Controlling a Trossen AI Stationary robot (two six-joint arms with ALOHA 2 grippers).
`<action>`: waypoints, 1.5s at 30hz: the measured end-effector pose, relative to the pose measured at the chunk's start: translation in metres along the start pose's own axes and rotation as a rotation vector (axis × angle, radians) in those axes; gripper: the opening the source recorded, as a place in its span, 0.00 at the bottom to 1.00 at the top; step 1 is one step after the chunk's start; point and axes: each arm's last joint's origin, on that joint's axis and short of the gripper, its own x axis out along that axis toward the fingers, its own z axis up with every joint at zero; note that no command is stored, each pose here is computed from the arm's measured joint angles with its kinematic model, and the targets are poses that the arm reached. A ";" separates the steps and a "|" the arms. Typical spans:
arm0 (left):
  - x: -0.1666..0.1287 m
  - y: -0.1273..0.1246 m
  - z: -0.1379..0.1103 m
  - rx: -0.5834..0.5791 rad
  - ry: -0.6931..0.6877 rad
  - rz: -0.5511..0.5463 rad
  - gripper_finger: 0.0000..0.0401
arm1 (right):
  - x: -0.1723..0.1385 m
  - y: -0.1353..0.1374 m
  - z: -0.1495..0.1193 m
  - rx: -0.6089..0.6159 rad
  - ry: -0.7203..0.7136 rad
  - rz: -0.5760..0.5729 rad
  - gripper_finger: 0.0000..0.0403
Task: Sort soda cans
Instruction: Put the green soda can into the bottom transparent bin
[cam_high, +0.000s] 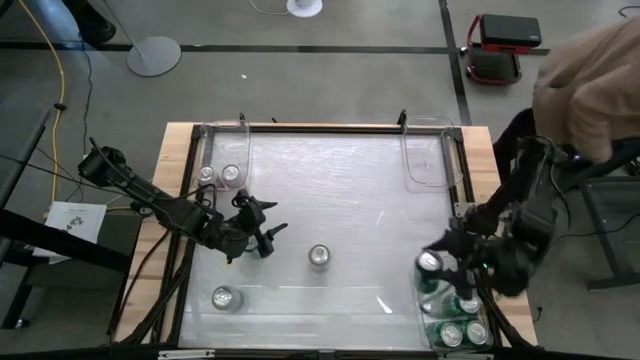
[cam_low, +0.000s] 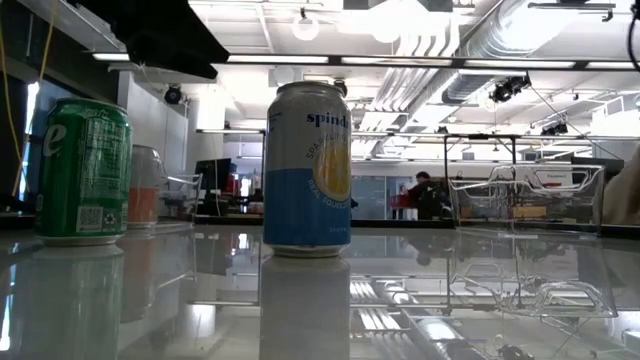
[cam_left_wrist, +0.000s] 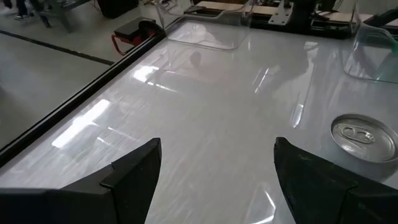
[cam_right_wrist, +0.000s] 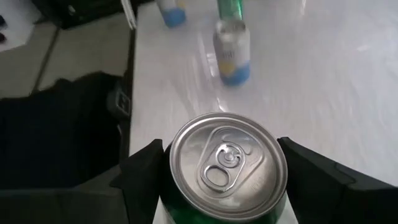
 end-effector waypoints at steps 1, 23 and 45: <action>0.000 0.000 0.000 0.000 0.000 0.000 0.71 | -0.001 0.002 -0.007 0.004 0.011 -0.011 0.66; 0.000 -0.001 0.002 -0.014 -0.014 0.000 0.71 | 0.002 0.040 -0.088 0.107 0.084 -0.117 0.58; 0.000 0.000 0.001 -0.004 -0.017 0.008 0.71 | 0.030 0.057 -0.102 0.015 0.332 -0.150 0.59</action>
